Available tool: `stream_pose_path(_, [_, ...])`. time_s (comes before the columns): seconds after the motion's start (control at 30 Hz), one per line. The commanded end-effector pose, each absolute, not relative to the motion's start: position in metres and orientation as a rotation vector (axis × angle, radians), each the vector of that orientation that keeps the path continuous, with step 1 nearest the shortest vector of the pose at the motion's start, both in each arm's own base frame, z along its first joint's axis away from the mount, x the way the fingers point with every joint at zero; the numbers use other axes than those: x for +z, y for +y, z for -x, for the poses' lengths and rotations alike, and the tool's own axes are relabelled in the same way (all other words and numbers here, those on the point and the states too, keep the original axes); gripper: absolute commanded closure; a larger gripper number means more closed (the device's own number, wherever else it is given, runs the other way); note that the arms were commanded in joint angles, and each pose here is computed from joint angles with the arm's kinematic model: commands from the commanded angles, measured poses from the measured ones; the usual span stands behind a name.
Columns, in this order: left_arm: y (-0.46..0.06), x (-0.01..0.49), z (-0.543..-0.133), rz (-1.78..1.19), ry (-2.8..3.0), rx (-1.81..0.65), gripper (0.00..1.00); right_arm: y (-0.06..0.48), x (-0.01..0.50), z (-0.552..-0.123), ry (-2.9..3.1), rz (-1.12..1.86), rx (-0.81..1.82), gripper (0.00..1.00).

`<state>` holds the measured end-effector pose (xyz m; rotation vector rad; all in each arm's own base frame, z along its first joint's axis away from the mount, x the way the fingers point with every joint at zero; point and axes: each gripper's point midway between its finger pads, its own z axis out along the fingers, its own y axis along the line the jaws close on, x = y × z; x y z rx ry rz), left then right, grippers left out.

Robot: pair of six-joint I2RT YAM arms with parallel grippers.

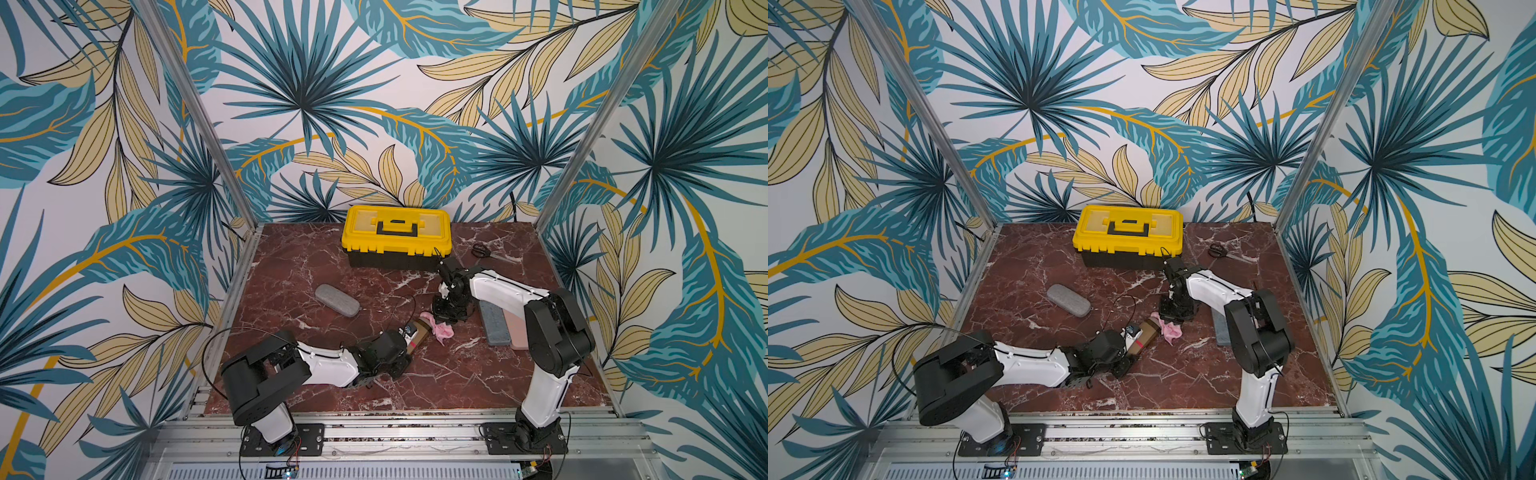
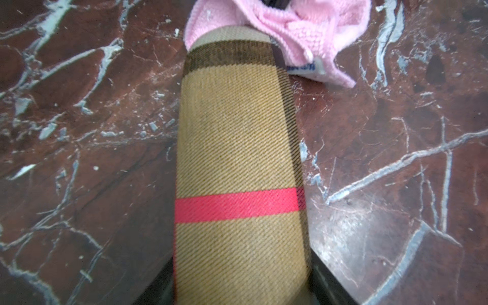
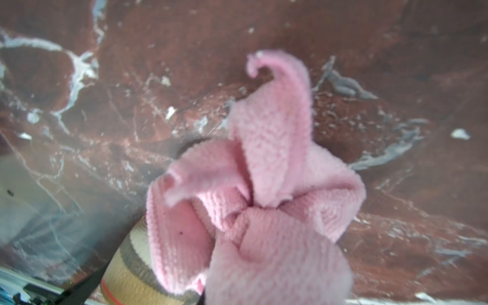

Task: Wipe the eyeglass case
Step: Wipe the dirt from the eyeglass case.

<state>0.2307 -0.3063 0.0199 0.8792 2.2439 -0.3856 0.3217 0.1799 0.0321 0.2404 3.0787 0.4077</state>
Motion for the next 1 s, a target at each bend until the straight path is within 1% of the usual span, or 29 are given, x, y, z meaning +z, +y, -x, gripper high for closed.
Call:
stream_pose_path(0.0, [-0.292, -0.011, -0.217, -0.907, 2.384, -0.355, 1.0, 0.201, 0.027, -0.31, 3.039, -0.41, 0.547, 1.0])
stream_pose_path(0.27, [-0.299, -0.01, -0.218, -0.917, 2.385, -0.382, 1.0, 0.266, 0.038, -0.253, 2.996, -0.409, 0.833, 1.0])
stream_pose_path(0.37, [-0.299, -0.01, -0.218, -0.921, 2.387, -0.382, 1.0, 0.282, 0.04, -0.245, 2.998, -0.388, 0.89, 1.0])
stream_pose_path(0.43, [-0.299, -0.009, -0.217, -0.924, 2.385, -0.389, 1.0, 0.288, 0.043, -0.25, 2.997, -0.362, 0.907, 1.0])
stream_pose_path(0.53, [-0.298, -0.009, -0.216, -0.928, 2.391, -0.391, 1.0, 0.281, 0.053, -0.275, 2.97, -0.3, 0.825, 1.0])
stream_pose_path(0.7, [-0.3, -0.009, -0.207, -0.954, 2.399, -0.444, 1.0, 0.228, 0.058, -0.343, 2.913, -0.362, 0.624, 1.0])
stream_pose_path(0.77, [-0.3, -0.01, -0.206, -0.956, 2.403, -0.451, 1.0, 0.211, 0.058, -0.358, 2.903, -0.353, 0.546, 1.0])
stream_pose_path(0.87, [-0.301, -0.01, -0.206, -0.951, 2.404, -0.456, 1.0, 0.211, 0.057, -0.356, 2.927, -0.322, 0.546, 1.0])
stream_pose_path(0.97, [-0.301, -0.011, -0.209, -0.942, 2.404, -0.447, 1.0, 0.228, 0.05, -0.324, 2.977, -0.305, 0.616, 1.0])
